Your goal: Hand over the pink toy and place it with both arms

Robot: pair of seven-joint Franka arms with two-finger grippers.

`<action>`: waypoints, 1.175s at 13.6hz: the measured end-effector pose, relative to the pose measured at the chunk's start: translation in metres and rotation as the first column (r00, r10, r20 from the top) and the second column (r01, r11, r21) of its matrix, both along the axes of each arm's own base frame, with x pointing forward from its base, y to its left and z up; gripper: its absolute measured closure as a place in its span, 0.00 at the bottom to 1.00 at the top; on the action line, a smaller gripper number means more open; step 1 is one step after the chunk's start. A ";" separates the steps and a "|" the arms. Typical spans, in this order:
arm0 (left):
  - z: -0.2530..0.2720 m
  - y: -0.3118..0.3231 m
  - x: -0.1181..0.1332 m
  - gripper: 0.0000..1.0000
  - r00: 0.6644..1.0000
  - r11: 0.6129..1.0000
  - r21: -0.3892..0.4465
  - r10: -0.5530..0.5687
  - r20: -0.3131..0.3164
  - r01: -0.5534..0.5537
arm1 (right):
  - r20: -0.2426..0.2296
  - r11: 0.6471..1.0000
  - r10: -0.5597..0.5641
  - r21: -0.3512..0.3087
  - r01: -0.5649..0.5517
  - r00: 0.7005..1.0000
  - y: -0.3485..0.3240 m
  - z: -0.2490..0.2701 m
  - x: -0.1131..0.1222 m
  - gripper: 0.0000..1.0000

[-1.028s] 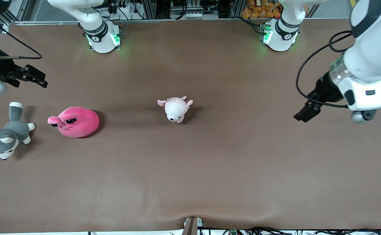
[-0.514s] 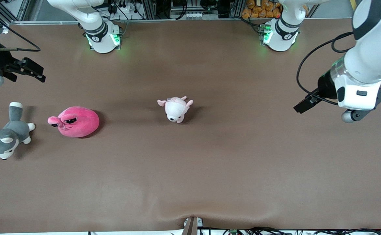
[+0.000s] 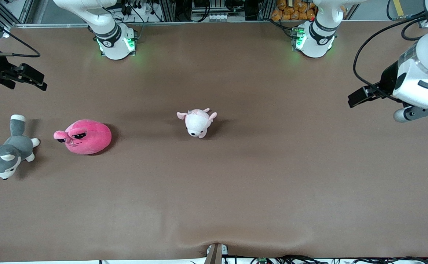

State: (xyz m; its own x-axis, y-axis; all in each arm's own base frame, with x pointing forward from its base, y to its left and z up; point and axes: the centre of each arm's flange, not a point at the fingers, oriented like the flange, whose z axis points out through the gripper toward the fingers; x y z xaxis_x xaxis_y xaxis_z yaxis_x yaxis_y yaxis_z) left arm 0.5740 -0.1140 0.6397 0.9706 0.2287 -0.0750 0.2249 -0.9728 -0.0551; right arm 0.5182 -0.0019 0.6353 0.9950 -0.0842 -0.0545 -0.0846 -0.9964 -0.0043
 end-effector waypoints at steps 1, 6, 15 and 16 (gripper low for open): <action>-0.002 0.002 -0.001 0.00 1.000 1.000 0.001 -0.016 -0.005 0.016 | 0.001 1.000 -0.016 0.004 0.016 1.000 -0.005 0.001 -0.001 0.00; -0.013 0.001 -0.001 0.00 0.999 0.999 0.004 -0.040 -0.027 0.040 | -0.010 0.999 -0.051 0.012 0.051 0.999 -0.016 0.001 -0.003 0.00; -0.006 0.022 -0.052 0.00 0.992 0.992 0.056 -0.119 0.042 0.117 | -0.016 0.998 -0.056 0.012 0.056 0.998 -0.016 -0.002 -0.003 0.00; -0.005 0.024 -0.061 0.00 0.992 0.992 0.062 -0.117 0.046 0.114 | -0.016 0.998 -0.056 0.012 0.056 0.998 -0.016 -0.002 -0.003 0.00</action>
State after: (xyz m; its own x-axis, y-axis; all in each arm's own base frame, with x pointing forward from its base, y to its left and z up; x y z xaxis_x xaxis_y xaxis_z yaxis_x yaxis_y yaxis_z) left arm 0.5135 -0.0902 0.6345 0.9930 0.1171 -0.0160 0.1148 -0.9879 -0.1045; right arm 0.5151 -0.0183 0.6335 0.9877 -0.1392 -0.0711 -0.1407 -0.9899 -0.0154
